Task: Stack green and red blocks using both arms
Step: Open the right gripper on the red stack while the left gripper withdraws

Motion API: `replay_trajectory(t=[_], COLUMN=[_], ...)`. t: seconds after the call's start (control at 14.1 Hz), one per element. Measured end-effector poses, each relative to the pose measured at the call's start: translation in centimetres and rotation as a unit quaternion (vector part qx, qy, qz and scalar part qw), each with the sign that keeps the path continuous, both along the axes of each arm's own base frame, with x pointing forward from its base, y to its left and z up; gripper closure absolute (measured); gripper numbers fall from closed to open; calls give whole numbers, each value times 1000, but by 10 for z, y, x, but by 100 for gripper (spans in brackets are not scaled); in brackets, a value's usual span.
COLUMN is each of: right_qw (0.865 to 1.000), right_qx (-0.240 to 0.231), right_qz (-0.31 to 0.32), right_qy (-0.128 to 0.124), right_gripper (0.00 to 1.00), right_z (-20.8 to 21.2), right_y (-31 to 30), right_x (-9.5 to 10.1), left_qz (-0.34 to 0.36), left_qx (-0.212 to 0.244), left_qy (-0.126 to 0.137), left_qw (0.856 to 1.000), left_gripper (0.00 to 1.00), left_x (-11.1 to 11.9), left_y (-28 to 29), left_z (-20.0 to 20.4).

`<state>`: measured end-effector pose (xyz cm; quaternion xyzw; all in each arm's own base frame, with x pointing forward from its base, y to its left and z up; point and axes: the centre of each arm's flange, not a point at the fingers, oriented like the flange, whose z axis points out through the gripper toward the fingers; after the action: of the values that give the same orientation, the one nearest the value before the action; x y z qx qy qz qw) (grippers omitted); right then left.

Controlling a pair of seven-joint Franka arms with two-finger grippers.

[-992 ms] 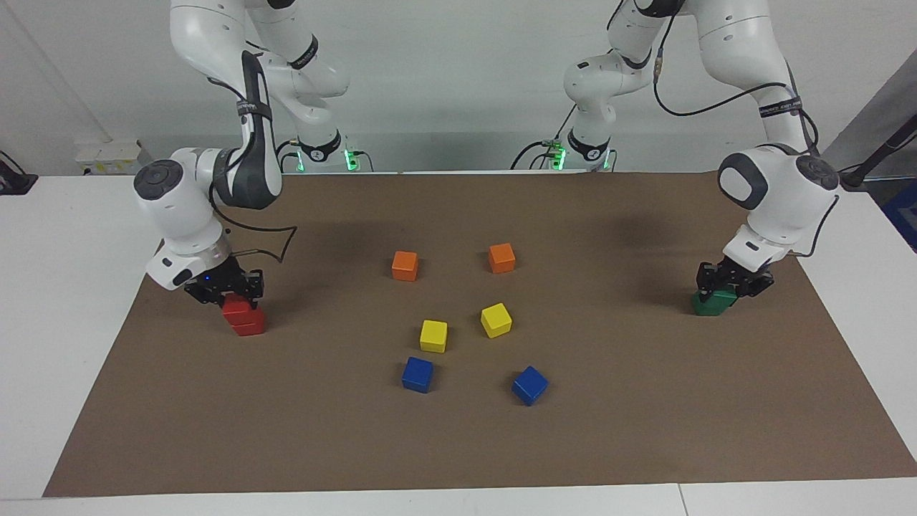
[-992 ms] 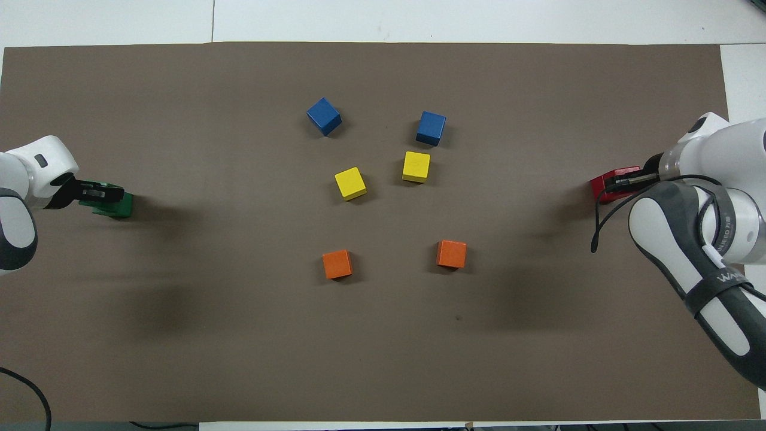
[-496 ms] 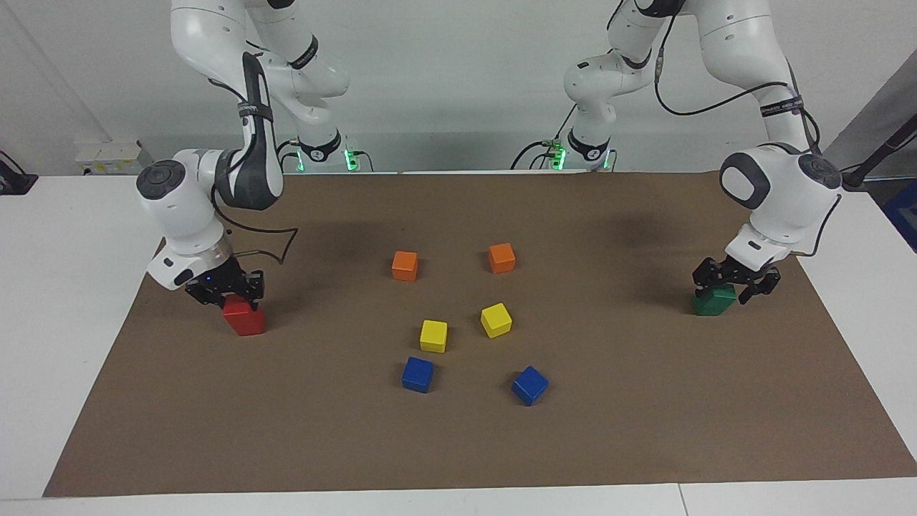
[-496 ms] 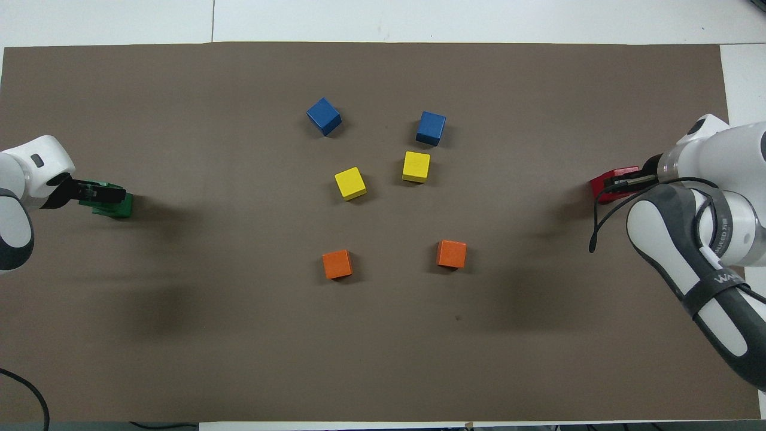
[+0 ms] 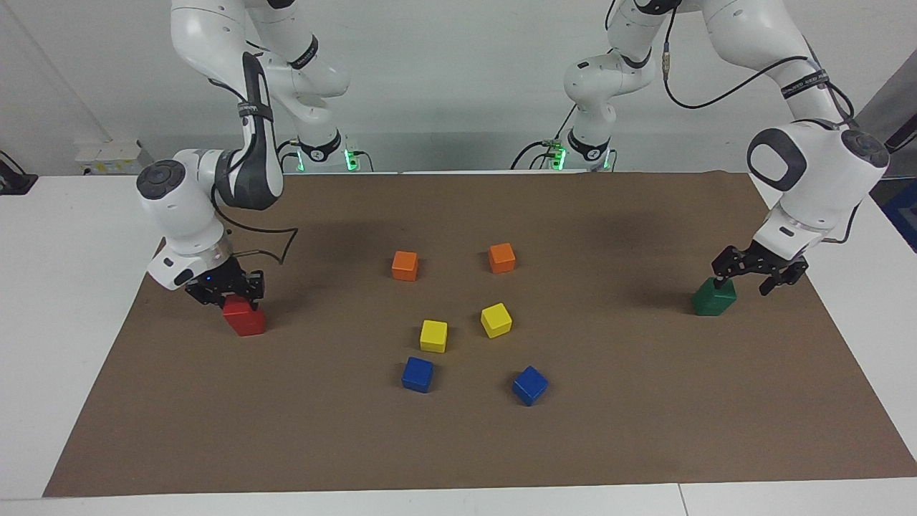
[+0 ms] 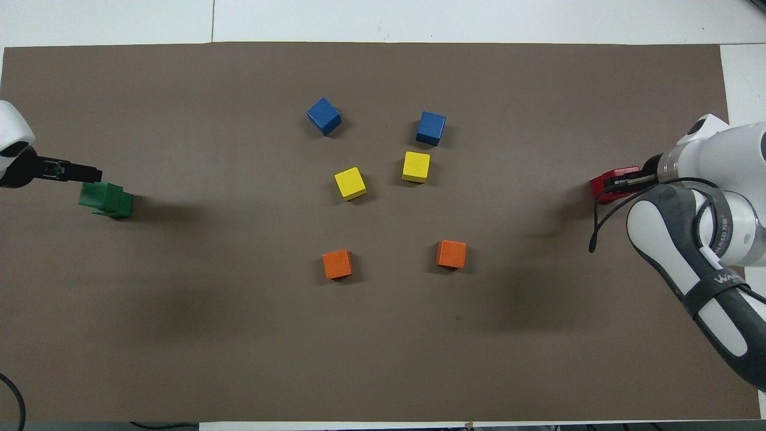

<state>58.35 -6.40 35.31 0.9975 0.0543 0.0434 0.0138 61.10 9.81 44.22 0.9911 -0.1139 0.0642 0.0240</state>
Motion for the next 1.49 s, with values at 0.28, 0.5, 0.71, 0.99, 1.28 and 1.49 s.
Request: replay_trajectory(t=[0.28,0.5,0.71,0.99,1.28,1.49], right_qw=[1000,1000,1000,1000,1000,1000], right_qx=[0,0,0,0,0,-1], right_qz=[0,-2,-2,1,2,3], right_qy=[0,3,3,-5,-4,3], right_gripper=[45,22,0,0,0,0], right_z=[0,-3,-3,10,60,131], right_y=[0,-1,-1,1,4,10], right_x=[0,-2,-2,5,2,-24], left_qz=[17,50,66,97,101,96], left_qx=[-3,-7,-10,-14,-6,0], left_qy=[0,1,7,32,54,70], left_qw=[1000,999,998,995,993,993], left_gripper=[0,0,0,0,0,0], left_x=[-5,-18,-31,-40,-48,-53], left_y=[-6,-30,-45,-48,-52,-63], left_z=[47,80,110,145,168,178])
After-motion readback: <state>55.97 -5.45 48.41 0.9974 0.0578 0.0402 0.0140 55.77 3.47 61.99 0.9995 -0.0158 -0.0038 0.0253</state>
